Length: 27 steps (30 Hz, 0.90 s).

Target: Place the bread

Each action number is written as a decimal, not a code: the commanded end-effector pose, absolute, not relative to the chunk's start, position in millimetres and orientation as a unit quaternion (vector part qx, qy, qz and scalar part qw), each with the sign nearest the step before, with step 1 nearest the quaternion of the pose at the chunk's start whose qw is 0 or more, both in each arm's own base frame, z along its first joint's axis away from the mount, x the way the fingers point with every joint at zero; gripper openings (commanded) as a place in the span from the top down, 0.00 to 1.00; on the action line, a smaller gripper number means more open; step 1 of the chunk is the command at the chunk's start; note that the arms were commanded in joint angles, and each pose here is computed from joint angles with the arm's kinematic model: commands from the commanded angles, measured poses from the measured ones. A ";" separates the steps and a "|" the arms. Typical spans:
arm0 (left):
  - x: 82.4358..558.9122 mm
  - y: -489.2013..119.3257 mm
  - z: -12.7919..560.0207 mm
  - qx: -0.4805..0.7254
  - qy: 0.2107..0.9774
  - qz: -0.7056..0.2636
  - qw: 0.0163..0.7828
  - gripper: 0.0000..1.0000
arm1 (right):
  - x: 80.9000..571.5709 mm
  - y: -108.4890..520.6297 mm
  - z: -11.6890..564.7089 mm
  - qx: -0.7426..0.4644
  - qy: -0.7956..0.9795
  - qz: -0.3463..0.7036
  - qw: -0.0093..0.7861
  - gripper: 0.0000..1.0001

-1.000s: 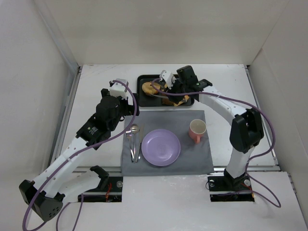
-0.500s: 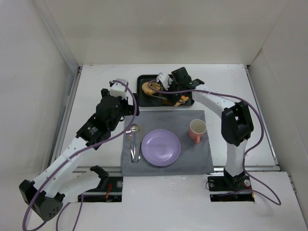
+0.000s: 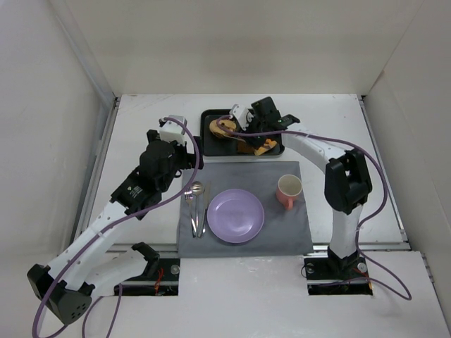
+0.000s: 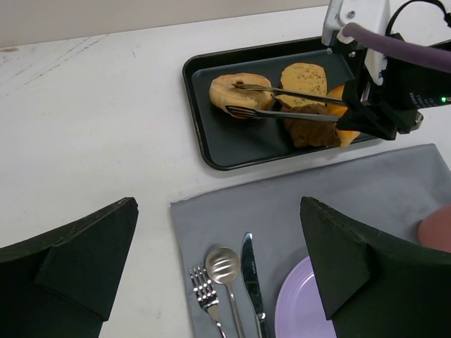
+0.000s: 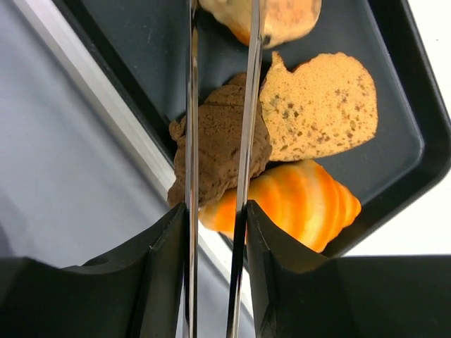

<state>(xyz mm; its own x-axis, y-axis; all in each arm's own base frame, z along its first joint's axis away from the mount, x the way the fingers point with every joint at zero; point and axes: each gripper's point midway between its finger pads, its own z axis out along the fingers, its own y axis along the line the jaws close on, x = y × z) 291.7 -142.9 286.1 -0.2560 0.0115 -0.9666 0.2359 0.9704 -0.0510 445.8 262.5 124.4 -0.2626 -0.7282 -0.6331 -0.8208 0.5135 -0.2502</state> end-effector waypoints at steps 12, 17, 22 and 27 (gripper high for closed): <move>292.8 -133.9 308.2 0.047 0.764 -0.096 0.637 0.00 | 338.2 248.1 280.3 -0.499 0.721 0.160 0.453 0.75; 294.7 -132.7 301.3 0.050 0.769 -0.085 0.632 0.00 | 271.5 233.7 281.4 -0.568 0.673 0.203 0.427 0.76; 295.1 -131.1 301.4 0.047 0.768 -0.082 0.633 0.00 | 222.4 206.0 254.5 -0.633 0.645 0.190 0.383 0.76; 296.0 -129.6 299.3 0.048 0.768 -0.075 0.634 0.00 | 188.0 188.8 226.1 -0.681 0.621 0.200 0.333 0.77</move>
<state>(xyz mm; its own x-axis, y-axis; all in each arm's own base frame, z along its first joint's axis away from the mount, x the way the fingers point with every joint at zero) 293.6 -133.8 291.0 -0.2308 -0.0020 -0.9730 0.1892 0.9808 -0.0469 214.0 192.4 230.6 0.0465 -0.7150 -0.6976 -0.9703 0.1338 -0.2017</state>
